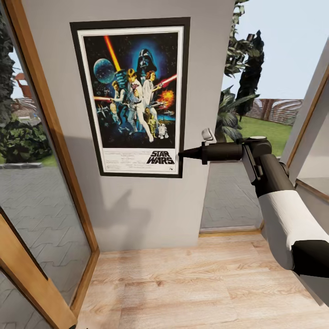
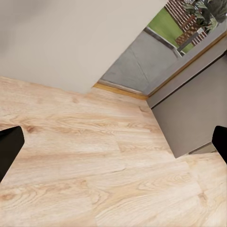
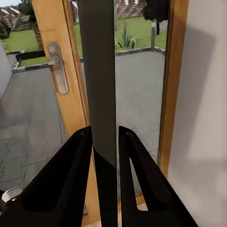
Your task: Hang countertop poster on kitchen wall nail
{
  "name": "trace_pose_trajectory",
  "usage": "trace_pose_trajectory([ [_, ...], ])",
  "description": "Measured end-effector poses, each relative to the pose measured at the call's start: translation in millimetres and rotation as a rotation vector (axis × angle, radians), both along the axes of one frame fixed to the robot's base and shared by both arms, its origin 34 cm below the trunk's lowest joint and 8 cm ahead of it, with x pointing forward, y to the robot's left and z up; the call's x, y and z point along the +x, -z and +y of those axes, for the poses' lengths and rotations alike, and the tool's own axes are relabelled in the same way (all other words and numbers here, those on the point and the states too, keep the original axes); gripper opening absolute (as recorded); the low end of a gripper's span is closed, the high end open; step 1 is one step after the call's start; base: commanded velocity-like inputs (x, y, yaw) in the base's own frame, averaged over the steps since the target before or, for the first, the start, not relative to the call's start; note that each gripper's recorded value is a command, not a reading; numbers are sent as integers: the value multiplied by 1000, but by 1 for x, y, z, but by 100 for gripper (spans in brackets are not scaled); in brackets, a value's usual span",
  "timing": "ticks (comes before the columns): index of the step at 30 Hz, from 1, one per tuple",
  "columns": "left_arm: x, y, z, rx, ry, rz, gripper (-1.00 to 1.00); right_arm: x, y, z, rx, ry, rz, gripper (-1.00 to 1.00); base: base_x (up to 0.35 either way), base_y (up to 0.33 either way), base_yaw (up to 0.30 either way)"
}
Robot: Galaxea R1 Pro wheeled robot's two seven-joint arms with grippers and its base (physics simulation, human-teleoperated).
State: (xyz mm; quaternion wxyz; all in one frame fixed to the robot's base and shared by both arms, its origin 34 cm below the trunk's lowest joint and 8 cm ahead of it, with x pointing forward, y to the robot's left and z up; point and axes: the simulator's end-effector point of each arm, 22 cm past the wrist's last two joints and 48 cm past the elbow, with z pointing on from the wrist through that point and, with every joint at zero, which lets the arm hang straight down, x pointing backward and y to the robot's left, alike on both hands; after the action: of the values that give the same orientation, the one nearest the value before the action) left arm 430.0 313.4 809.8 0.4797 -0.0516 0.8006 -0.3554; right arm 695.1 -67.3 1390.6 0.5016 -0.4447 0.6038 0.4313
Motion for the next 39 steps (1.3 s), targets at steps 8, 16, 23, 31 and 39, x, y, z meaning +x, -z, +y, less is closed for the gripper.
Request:
trace_pose_trajectory([
  [8,0,0,0,0,0,1,100,0,0,0,0,0,0,-100,83,0,0],
  [16,0,0,0,0,0,0,100,-1,0,0,0,0,1,-100,108,0,0],
  [23,0,0,0,0,-1,1,100,0,0,0,1,1,3,-100,126,0,0],
  [31,0,0,1,1,-1,0,100,0,0,0,2,1,2,-100,125,0,0],
  [39,0,0,1,1,-1,1,100,0,-1,-1,3,1,1,-100,138,0,0],
])
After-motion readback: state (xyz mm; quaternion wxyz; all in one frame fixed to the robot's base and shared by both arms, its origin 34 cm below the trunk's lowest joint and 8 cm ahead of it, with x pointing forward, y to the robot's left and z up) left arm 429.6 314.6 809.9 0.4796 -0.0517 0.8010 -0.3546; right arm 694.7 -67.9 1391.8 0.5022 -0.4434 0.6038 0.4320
